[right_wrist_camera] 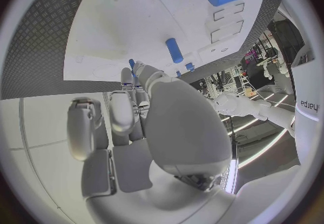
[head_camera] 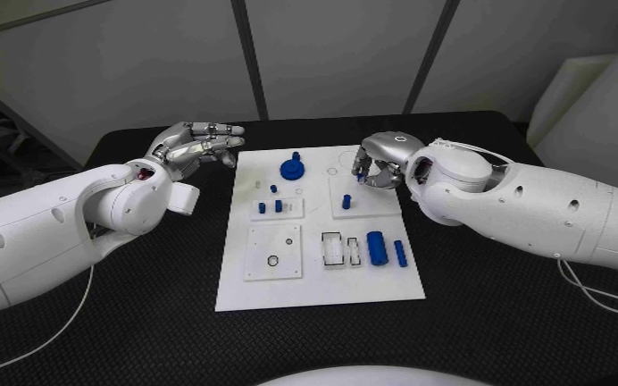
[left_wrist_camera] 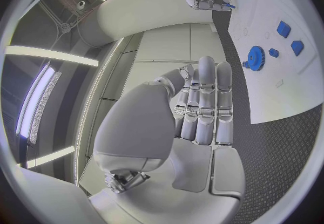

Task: Assemble the parts on the task board

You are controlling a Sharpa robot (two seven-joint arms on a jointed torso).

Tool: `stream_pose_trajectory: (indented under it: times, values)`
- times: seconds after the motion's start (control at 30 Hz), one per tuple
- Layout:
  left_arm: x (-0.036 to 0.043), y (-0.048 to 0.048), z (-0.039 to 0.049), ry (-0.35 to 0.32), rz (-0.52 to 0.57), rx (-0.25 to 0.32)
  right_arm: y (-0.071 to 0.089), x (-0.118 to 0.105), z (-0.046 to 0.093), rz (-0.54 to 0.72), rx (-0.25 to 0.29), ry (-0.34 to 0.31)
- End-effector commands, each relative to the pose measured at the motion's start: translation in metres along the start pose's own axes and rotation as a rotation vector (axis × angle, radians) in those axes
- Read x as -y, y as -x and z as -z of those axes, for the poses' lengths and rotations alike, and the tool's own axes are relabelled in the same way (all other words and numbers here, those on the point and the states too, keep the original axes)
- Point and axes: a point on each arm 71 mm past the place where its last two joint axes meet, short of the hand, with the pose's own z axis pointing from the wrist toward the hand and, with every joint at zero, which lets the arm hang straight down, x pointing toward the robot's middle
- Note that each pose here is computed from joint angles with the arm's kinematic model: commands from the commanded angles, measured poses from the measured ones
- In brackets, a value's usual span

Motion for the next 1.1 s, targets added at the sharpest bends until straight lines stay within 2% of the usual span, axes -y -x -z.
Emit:
stream_pose_trajectory:
  times: [0.03, 0.23, 0.33, 0.47, 0.77, 0.87, 1.1]
  values:
    - [0.0032, 0.0001, 0.0001, -0.031, -0.004, -0.006, 0.008, -0.003, 0.003, -0.037, 0.073, 0.008]
    - [0.0033, 0.0014, 0.0004, -0.033, -0.005, -0.003, 0.013, -0.012, 0.011, -0.07, 0.1, 0.039]
    - [0.0033, 0.0015, 0.0003, -0.033, -0.005, -0.003, 0.02, -0.025, 0.017, -0.096, 0.137, 0.086]
    - [0.0033, 0.0004, -0.0001, -0.033, -0.005, -0.005, 0.024, -0.045, 0.022, -0.128, 0.15, 0.145]
    - [0.0031, -0.0056, -0.003, -0.038, -0.001, -0.017, 0.027, -0.09, 0.02, -0.195, 0.164, 0.277]
    - [0.0032, -0.0076, -0.0037, -0.041, 0.001, -0.021, 0.022, -0.101, 0.017, -0.212, 0.156, 0.306]
    - [0.0035, -0.0126, -0.0041, -0.046, 0.005, -0.031, -0.011, -0.119, 0.015, -0.258, 0.092, 0.34]
